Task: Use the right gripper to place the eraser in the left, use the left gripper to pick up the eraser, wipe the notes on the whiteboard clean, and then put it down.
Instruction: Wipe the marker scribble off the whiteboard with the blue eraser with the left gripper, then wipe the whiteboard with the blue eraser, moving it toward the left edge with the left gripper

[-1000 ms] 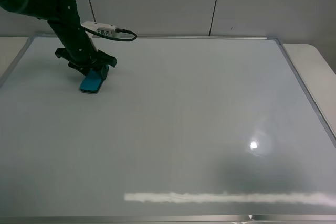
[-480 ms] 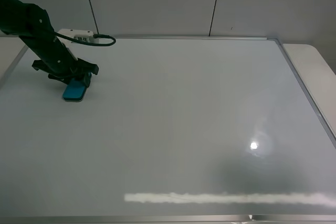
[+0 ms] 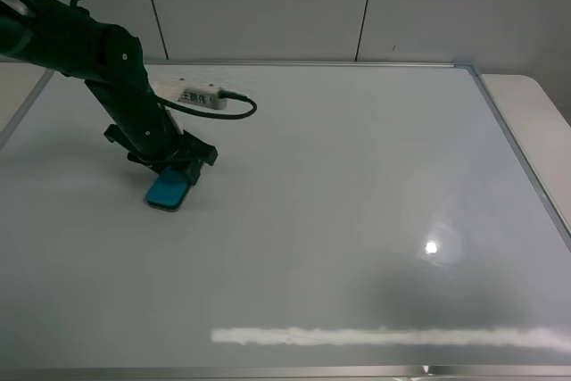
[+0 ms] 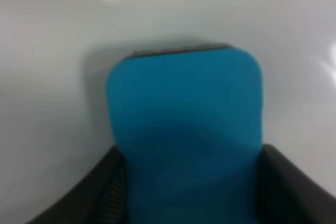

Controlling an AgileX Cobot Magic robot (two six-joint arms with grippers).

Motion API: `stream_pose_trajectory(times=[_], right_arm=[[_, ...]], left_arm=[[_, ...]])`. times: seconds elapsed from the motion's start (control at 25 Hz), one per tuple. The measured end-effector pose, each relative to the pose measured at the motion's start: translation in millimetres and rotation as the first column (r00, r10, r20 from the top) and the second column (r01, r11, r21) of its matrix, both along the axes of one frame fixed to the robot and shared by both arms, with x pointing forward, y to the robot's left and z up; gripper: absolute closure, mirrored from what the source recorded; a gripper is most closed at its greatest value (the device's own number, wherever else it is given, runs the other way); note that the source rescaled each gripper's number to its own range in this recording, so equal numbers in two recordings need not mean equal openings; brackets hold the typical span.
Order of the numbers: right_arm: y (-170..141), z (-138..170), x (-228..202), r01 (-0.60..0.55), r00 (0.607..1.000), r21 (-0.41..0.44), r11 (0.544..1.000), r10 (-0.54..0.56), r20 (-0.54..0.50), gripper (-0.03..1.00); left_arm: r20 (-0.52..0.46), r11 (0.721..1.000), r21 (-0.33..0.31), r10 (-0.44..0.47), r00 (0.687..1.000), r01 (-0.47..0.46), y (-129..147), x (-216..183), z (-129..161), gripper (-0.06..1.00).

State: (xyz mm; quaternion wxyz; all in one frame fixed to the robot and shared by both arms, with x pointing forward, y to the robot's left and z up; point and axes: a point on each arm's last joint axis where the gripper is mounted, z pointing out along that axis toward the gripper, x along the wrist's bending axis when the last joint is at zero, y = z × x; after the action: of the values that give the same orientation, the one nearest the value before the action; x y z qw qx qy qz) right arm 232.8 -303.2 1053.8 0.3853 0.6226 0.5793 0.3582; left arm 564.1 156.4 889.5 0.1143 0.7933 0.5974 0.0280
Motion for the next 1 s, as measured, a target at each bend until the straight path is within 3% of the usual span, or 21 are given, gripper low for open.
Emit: stream_pose_trajectory(times=[0.24,0.48,0.64,0.84,1.0], right_arm=[[0,0,0,0.0,1.0,0.0,1.0,0.0,0.0,-0.03],[0,0,0,0.0,1.0,0.0,1.0,0.0,0.0,-0.03],[0,0,0,0.0,1.0,0.0,1.0,0.0,0.0,-0.03],[0,0,0,0.0,1.0,0.0,1.0,0.0,0.0,-0.03],[0,0,0,0.0,1.0,0.0,1.0,0.0,0.0,-0.03]], left_arm=[[-0.053,1.0,-0.023,-0.021,0.998,0.019,-25,-25,13,0.93],[-0.056,0.973,-0.099,0.205,0.977,-0.21,-27,-31,43,0.93],[-0.059,0.953,-0.118,0.274,0.96,-0.28,-18,-29,52,0.93],[0.0,0.969,-0.066,0.238,0.971,-0.238,-7,-24,55,0.93],[0.025,0.966,-0.045,0.255,0.967,-0.253,7,-18,54,0.93]])
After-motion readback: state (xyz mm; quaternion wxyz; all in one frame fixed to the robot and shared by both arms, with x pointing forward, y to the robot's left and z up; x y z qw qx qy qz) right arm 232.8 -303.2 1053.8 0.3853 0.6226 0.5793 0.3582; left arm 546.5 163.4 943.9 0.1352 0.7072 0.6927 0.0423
